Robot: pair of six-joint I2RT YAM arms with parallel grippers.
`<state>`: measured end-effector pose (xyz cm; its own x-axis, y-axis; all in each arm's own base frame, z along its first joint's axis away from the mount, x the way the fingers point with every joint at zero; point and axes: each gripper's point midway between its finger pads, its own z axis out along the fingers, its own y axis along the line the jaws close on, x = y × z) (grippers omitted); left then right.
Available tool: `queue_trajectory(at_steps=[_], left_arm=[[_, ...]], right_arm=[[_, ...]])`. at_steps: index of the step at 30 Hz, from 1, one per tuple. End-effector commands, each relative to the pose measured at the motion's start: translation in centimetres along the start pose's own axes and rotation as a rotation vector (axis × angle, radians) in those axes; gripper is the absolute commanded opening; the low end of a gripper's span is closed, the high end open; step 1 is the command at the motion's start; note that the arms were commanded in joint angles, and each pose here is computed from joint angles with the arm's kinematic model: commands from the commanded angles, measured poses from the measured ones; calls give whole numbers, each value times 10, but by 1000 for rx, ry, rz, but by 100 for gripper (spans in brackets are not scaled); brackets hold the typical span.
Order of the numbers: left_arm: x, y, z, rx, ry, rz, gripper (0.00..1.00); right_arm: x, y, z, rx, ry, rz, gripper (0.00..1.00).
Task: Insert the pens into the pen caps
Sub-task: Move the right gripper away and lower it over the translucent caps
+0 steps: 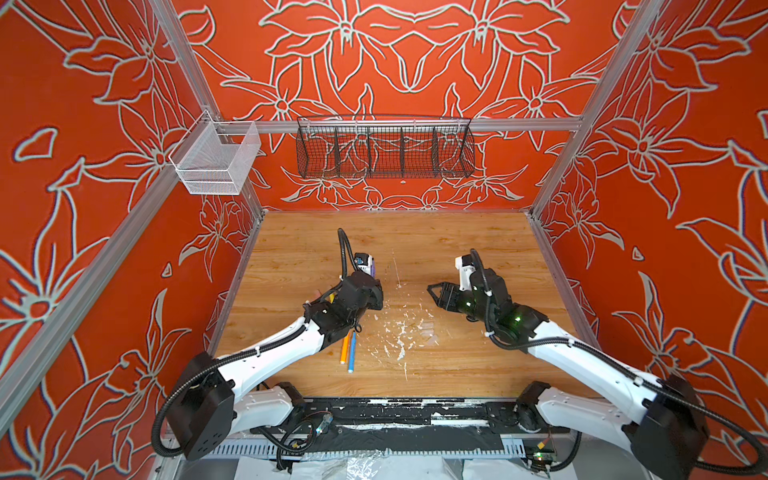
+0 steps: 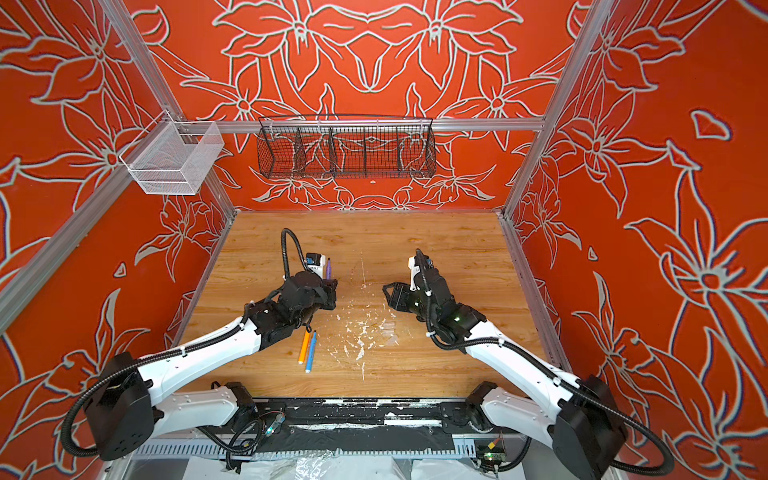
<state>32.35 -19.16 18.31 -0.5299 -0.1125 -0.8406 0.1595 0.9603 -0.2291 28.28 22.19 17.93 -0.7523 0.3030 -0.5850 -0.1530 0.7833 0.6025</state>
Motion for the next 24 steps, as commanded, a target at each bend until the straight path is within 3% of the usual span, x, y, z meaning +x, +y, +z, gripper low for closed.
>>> queue_trajectory(at_steps=[1, 8, 24], left_arm=[[-10, 6, -5, -28, -43, -48, 0], [-9, 5, -4, -30, -32, -44, 0], [-11, 6, -5, -29, -36, -39, 0]], right_arm=[[19, -21, 14, 118, 104, 7, 53], [40, -49, 36, 241, 190, 59, 52], [79, -79, 59, 347, 299, 182, 52]])
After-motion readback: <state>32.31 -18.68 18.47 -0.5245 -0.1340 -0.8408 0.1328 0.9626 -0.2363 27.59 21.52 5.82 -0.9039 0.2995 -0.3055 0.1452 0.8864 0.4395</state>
